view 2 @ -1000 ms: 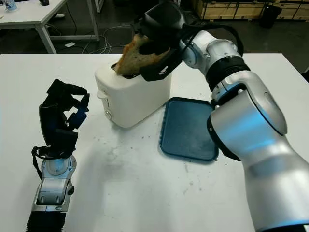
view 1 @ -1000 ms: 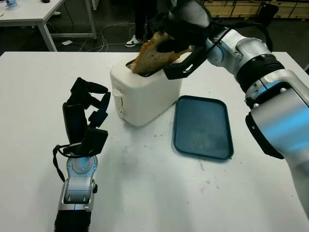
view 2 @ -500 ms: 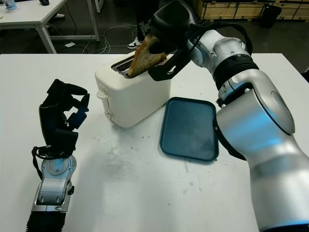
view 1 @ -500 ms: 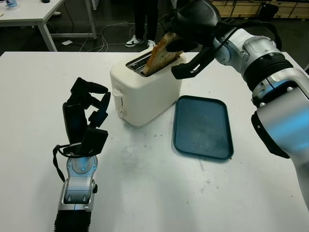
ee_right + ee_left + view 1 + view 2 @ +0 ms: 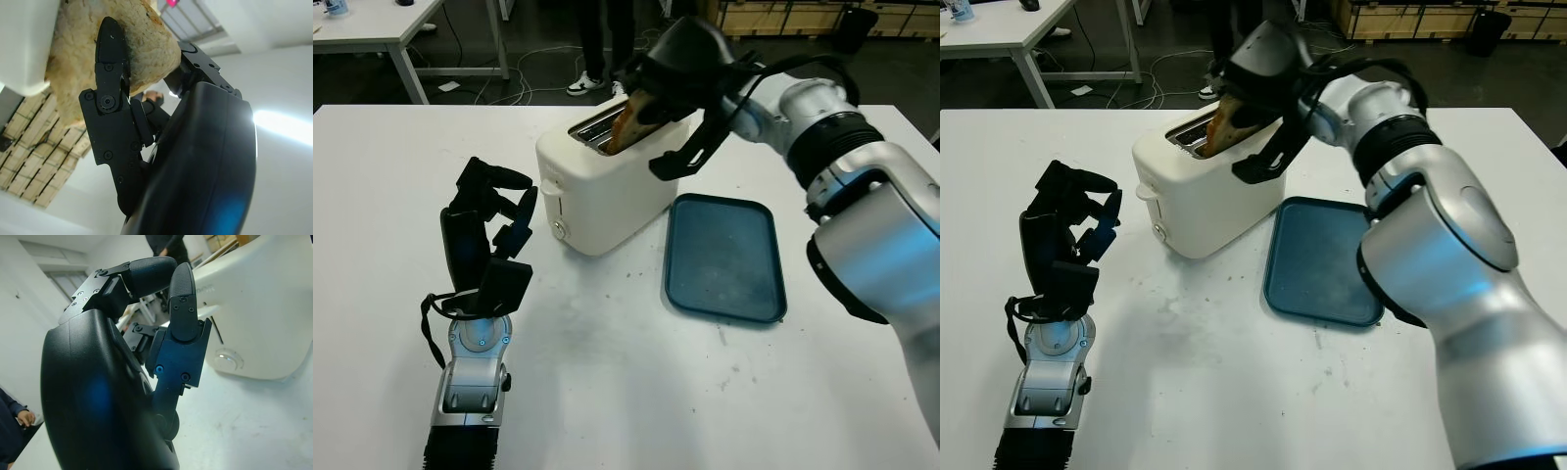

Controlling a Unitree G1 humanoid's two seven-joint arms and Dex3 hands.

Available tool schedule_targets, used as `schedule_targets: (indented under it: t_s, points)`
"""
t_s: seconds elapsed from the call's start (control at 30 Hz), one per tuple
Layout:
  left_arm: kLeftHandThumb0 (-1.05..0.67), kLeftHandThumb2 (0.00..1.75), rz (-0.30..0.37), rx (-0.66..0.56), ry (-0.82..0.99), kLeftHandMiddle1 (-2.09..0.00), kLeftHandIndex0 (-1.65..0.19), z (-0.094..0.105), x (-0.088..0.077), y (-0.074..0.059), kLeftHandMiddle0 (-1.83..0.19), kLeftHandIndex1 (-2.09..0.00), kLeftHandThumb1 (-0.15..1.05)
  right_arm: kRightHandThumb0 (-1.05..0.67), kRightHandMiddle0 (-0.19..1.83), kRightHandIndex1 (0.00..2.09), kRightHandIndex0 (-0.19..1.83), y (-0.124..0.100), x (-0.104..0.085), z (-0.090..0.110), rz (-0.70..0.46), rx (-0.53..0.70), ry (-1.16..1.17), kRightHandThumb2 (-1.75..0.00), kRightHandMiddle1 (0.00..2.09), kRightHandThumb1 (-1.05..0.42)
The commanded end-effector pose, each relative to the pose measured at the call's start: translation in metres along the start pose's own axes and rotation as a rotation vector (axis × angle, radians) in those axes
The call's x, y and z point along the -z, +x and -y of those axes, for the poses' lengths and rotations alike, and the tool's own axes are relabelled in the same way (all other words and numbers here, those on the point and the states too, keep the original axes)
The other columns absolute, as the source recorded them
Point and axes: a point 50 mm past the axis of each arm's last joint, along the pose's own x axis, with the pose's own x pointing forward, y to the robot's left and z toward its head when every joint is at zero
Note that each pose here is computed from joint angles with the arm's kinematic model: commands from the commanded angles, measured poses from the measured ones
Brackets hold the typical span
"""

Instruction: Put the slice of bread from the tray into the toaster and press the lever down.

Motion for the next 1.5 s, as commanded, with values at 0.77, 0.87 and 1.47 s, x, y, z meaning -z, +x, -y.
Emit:
schedule_targets:
  t_s: [0.77,0.87,1.47]
  points:
    - [-0.43,0.27,0.009,-0.001,0.003,-1.75,-0.53,-0.001,0.000,-0.002,-0.70,-1.54,0.92,-0.88,0.28,0.47,0.00,0.009,0.013,0.040,-0.034,-0.063,0.226,-0.27,0.01,-0.92]
    - [-0.43,0.27,0.008,-0.001,0.004,-1.75,-0.54,-0.001,0.000,-0.001,-0.69,-1.54,0.92,-0.86,0.28,0.48,0.00,0.001,0.027,0.040,-0.096,-0.009,0.331,-0.30,0.02,-0.92]
    - [-0.42,0.28,0.011,0.021,0.025,-1.75,-0.53,-0.002,0.001,0.001,-0.69,-1.51,0.92,-0.42,0.82,0.68,0.74,-0.076,0.065,-0.034,-0.396,0.519,1.213,-0.24,0.14,-0.92]
